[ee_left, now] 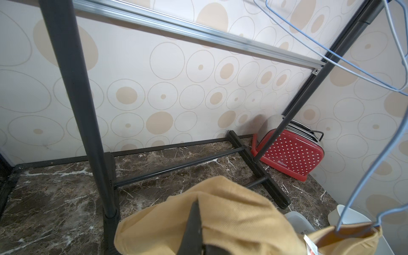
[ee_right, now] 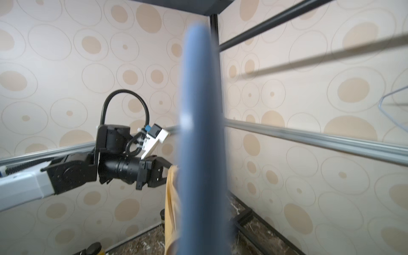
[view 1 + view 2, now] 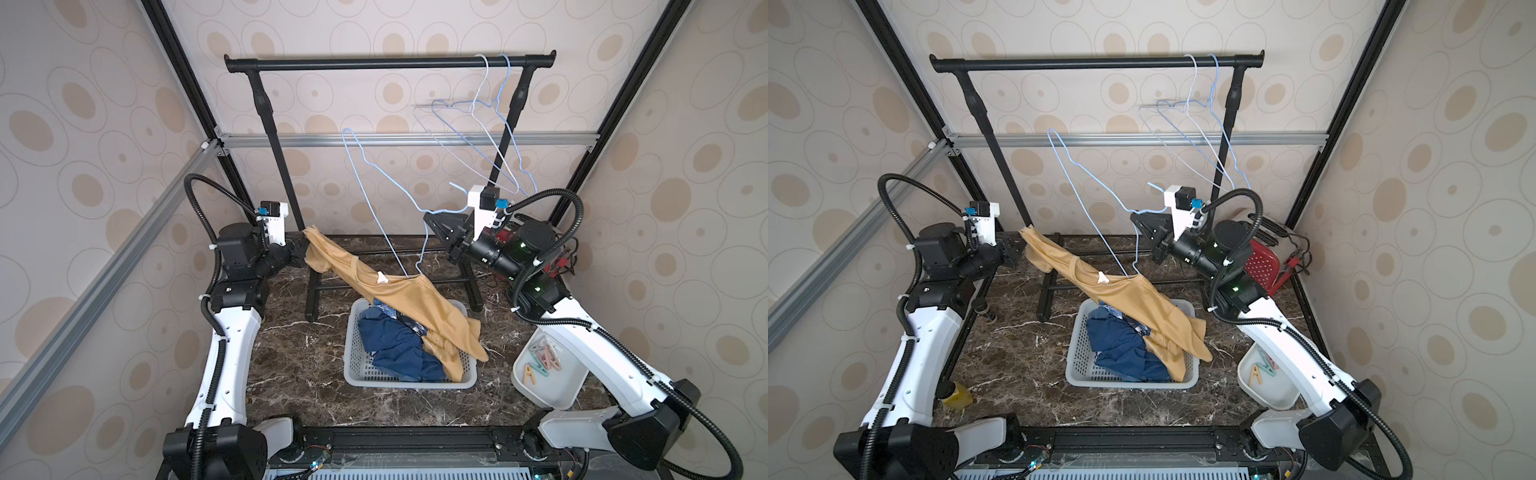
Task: Remove the clothespins securing t-shirts to the hanger
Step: Remove the T-shirt from the hanger, then place the T-shirt in the basket.
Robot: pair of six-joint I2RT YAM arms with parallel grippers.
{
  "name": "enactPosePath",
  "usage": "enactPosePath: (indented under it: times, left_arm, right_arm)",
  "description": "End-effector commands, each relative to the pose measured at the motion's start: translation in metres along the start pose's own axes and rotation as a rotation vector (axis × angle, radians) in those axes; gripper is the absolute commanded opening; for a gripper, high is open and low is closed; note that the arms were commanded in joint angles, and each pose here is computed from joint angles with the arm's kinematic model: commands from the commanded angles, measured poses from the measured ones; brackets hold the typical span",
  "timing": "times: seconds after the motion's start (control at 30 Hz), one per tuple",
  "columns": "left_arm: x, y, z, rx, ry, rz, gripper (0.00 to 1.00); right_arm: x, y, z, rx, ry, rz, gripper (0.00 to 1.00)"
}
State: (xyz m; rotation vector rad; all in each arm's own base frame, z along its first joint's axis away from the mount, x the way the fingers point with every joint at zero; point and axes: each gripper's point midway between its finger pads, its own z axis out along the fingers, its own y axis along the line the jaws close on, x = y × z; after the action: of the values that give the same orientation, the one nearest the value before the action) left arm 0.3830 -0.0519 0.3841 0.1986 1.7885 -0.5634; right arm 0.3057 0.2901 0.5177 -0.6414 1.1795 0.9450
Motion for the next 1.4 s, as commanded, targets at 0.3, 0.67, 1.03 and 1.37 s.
enactPosePath:
  times: [0.3, 0.67, 1.03, 1.37]
  left_arm:
    - [0.005, -0.016, -0.023, -0.042, 0.015, 0.111, 0.00]
    - [-0.042, -0.003, -0.087, -0.262, -0.088, 0.198, 0.00]
    - [-0.037, -0.112, -0.056, 0.107, -0.068, 0.265, 0.00]
    - [-0.064, -0.207, -0.129, 0.363, -0.146, 0.256, 0.00]
  right_arm:
    - [-0.064, 0.010, 0.007, 0.022, -0.149, -0.070, 0.00]
    - [-0.047, 0.007, -0.035, 0.127, -0.048, -0.156, 0.00]
    - [-0.047, -0.007, -0.046, 0.196, -0.027, -0.172, 0.00]
    - [-0.054, -0.023, -0.063, 0.270, -0.018, -0.197, 0.00]
